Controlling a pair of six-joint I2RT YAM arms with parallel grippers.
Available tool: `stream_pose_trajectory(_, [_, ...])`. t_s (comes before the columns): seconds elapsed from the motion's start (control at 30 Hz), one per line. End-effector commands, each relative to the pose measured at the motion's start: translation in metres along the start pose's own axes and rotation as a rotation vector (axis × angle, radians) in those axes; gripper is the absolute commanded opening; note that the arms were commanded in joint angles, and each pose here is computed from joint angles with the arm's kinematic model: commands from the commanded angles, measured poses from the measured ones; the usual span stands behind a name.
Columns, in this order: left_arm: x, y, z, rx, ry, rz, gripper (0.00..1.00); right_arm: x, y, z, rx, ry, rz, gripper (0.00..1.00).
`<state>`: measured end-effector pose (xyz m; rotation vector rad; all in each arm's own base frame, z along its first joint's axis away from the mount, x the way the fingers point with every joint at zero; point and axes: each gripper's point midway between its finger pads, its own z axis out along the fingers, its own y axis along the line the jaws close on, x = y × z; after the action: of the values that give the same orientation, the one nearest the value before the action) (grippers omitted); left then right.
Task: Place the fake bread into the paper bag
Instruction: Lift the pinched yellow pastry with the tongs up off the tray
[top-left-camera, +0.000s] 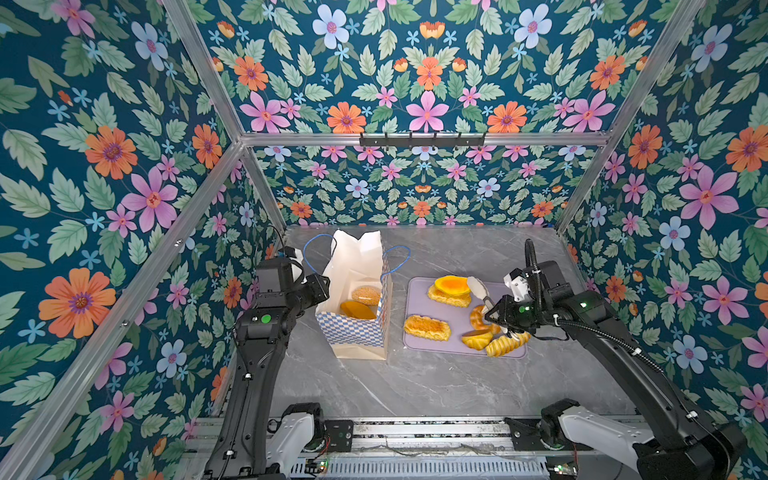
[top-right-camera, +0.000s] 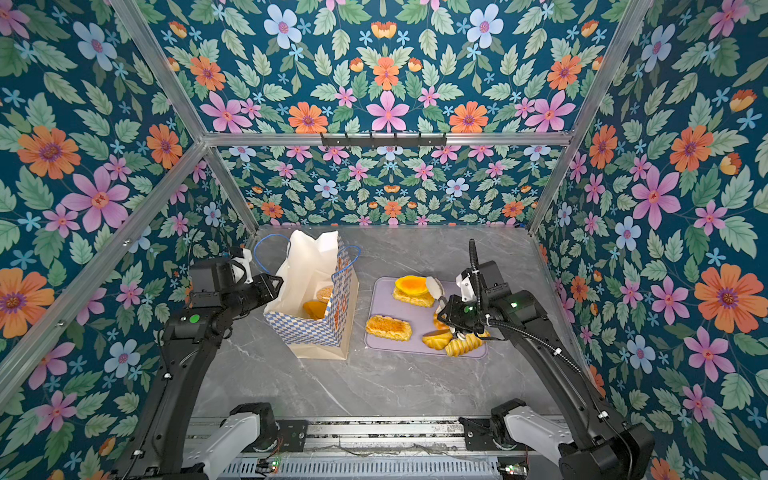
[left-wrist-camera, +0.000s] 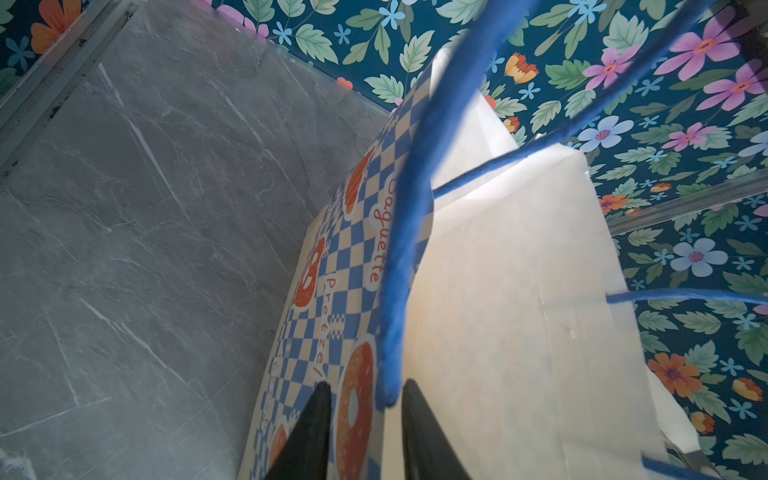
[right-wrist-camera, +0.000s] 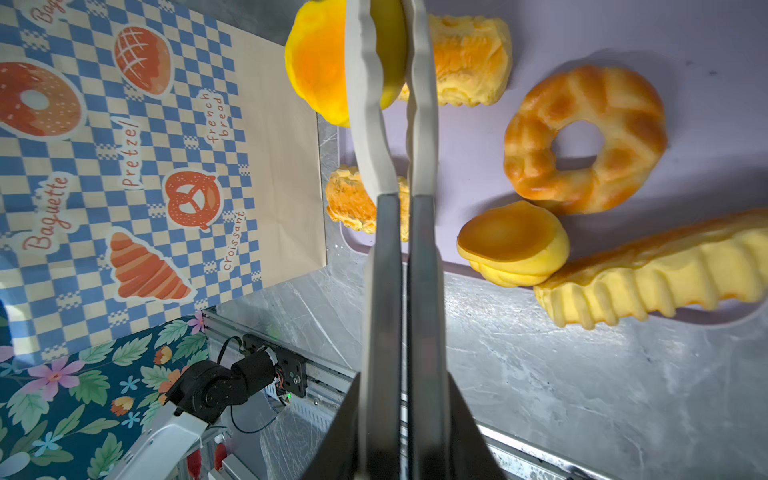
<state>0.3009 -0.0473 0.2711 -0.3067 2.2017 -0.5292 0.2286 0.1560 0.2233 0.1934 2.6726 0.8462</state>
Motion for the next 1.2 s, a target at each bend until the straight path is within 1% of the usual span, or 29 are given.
stream_pose_trajectory(0.0, [-0.005,-0.003,0.000,0.007,-0.014,0.001,0.31,-0.003,0.007,-0.007,-0.015,-0.012,-0.015,0.19])
stream_pose_trajectory(0.83, [-0.007,-0.003,0.003,0.011,-0.010,0.002,0.30,-0.030,0.048,-0.060,-0.061,-0.122,-0.106,0.19])
stream_pose_trajectory(1.17, [-0.007,-0.004,0.001,0.013,-0.017,0.006,0.30,-0.047,0.070,-0.078,-0.092,-0.164,-0.141,0.19])
